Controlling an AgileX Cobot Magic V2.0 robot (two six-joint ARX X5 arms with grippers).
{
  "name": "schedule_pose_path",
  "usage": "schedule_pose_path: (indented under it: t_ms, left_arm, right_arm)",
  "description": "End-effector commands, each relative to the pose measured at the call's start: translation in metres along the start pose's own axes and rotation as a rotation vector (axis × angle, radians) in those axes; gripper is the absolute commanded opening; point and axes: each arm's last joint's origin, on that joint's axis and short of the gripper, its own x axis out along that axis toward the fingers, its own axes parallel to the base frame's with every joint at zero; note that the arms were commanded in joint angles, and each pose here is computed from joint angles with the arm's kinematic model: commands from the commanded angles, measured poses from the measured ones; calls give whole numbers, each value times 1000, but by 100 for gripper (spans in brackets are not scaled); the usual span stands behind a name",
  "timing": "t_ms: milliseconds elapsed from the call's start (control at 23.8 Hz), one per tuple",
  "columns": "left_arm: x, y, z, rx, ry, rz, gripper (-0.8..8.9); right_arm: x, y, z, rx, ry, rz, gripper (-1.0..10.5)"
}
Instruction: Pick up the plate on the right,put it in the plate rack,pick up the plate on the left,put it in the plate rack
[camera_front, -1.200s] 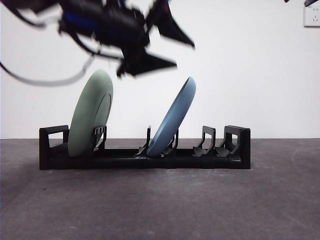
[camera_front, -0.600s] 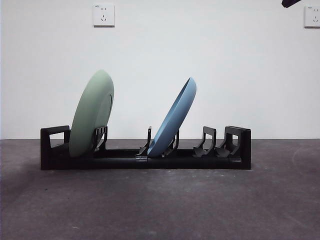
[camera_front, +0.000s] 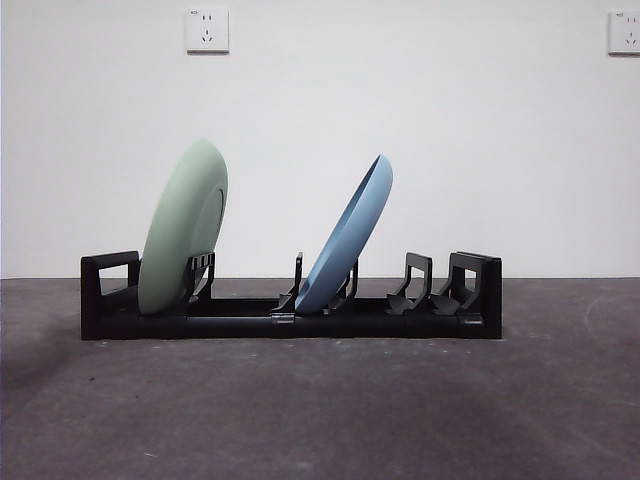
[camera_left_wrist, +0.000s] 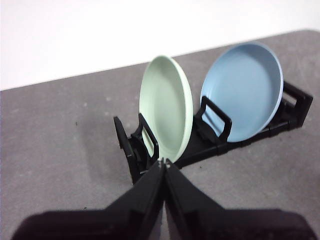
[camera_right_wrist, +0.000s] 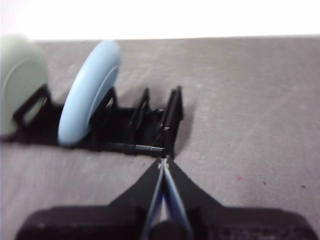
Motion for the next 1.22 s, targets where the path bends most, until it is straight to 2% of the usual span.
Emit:
schedule_pose_path:
  t_ms: [42,252,671,755,1007,1217]
  left_arm:
    - [1,0,-4,-8,26,3,-4]
    - [2,0,-9,5,81,5,-4]
    - [2,0,-10,9,98,6,-4]
    - [2,0,-10,70,94,7,-3]
    - [2,7,-5,76,-88,44,-3]
    - [17,17,-26,65,-195,94,-3]
  right_arm:
    - [1,-1,-1,117,-7,-43,5]
    - [1,-2,-1,117,-9,-59,5]
    - [1,-2,-2,116,-9,-75,5]
    - [1,-2,-2,116,-9,-75,5]
    - [1,-2,-2,116,-8,-75,5]
    - [1,-2,-2,116,-8,-75,5]
